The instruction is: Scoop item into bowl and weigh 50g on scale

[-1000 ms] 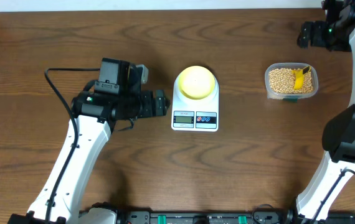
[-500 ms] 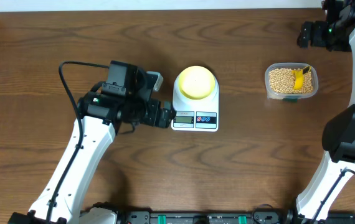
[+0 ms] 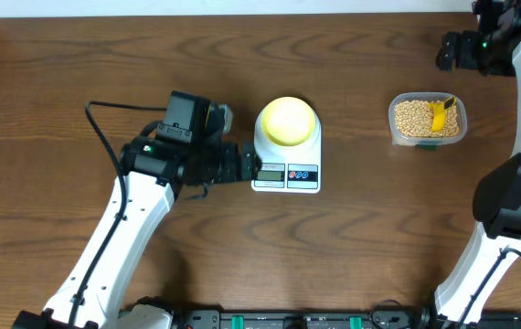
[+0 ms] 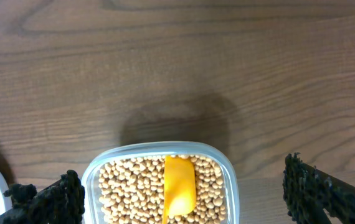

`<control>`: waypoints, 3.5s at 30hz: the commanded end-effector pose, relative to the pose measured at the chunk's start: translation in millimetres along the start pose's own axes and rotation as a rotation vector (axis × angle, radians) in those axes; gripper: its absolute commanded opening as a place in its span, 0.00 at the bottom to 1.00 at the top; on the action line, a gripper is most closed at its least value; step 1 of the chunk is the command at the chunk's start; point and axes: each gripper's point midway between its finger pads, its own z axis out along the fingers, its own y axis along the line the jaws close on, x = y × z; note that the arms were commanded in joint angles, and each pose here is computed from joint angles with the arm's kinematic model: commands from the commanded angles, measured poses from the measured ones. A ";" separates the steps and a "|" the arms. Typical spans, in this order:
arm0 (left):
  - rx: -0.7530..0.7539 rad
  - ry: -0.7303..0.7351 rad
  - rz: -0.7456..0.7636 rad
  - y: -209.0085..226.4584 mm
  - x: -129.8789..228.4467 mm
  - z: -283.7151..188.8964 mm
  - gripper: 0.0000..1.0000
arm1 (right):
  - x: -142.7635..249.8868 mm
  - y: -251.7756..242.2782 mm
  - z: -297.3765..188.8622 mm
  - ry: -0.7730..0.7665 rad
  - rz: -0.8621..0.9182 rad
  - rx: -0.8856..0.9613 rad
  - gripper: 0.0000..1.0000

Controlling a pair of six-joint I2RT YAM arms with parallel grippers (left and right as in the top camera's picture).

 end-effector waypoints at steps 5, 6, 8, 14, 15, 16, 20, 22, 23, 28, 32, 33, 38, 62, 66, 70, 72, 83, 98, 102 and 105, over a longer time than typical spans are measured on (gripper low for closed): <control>-0.200 0.000 -0.001 36.4 6.3 -3.9 0.98 | -1.6 -4.0 1.1 -0.002 0.017 0.008 0.99; -0.200 0.000 -0.002 36.3 6.3 -3.9 0.98 | -1.6 -4.0 1.1 -0.002 0.017 0.008 0.99; -0.200 0.000 -0.002 36.3 6.3 -3.9 0.98 | -1.6 -4.0 1.1 -0.002 0.017 0.008 0.99; -0.200 0.000 -0.001 36.3 6.3 -3.9 0.98 | -1.6 -4.0 1.1 -0.002 0.017 0.008 0.99; -0.200 0.000 -0.002 36.3 6.3 -3.9 0.98 | -1.6 -4.0 1.1 -0.002 0.017 0.008 0.99; -0.200 0.000 -0.002 36.3 6.3 -3.9 0.98 | -1.6 -4.0 1.1 -0.002 0.017 0.008 0.99; -0.200 0.000 -0.002 36.3 6.3 -3.9 0.98 | -1.6 -4.0 1.1 -0.002 0.017 0.008 0.99; -0.200 0.000 -0.002 36.3 6.3 -3.9 0.98 | -1.6 -4.0 1.1 -0.002 0.017 0.008 0.99; -0.200 0.000 -0.001 36.3 6.3 -3.9 0.98 | -1.6 -4.0 1.1 -0.002 0.017 0.008 0.99; -0.200 0.000 -0.001 36.3 6.3 -3.9 0.98 | -1.6 -4.0 1.1 -0.002 0.017 0.008 0.99; -0.200 0.000 -0.002 36.3 6.3 -3.9 0.98 | -1.6 -4.0 1.1 -0.002 0.017 0.008 0.99; -0.200 0.000 -0.001 36.3 6.3 -3.9 0.98 | -1.6 -4.0 1.1 -0.002 0.017 0.008 0.99; -0.200 0.000 -0.002 36.3 6.3 -3.9 0.97 | -1.6 -4.0 1.1 -0.002 0.017 0.008 0.99; 0.091 -0.428 -0.291 -22.5 -97.5 -19.5 0.98 | -1.6 -4.0 1.1 -0.002 0.017 0.008 0.99; 0.185 -0.430 -0.049 -75.0 -94.5 -9.7 0.98 | -1.6 -4.0 1.1 -0.002 0.017 0.008 0.99; 0.219 -0.383 0.053 -108.1 -77.7 11.1 0.97 | -1.6 -4.0 1.1 -0.002 0.017 0.008 0.99; 0.233 -0.352 0.088 -122.8 -68.3 25.3 0.98 | -1.6 -4.0 1.1 -0.002 0.017 0.008 0.99; 0.266 -0.304 0.100 -148.1 -60.6 73.7 0.98 | -1.6 -4.0 1.1 -0.002 0.017 0.008 0.99; 0.249 -0.276 0.075 -143.0 -56.1 79.9 0.98 | -1.6 -4.0 1.1 -0.002 0.017 0.008 0.99; 0.249 -0.276 0.076 -142.9 -56.1 79.9 0.97 | -1.6 -4.0 1.1 -0.002 0.017 0.008 0.99; 0.249 -0.276 0.076 -142.9 -56.1 79.9 0.98 | -1.6 -4.0 1.1 -0.002 0.017 0.008 0.99</control>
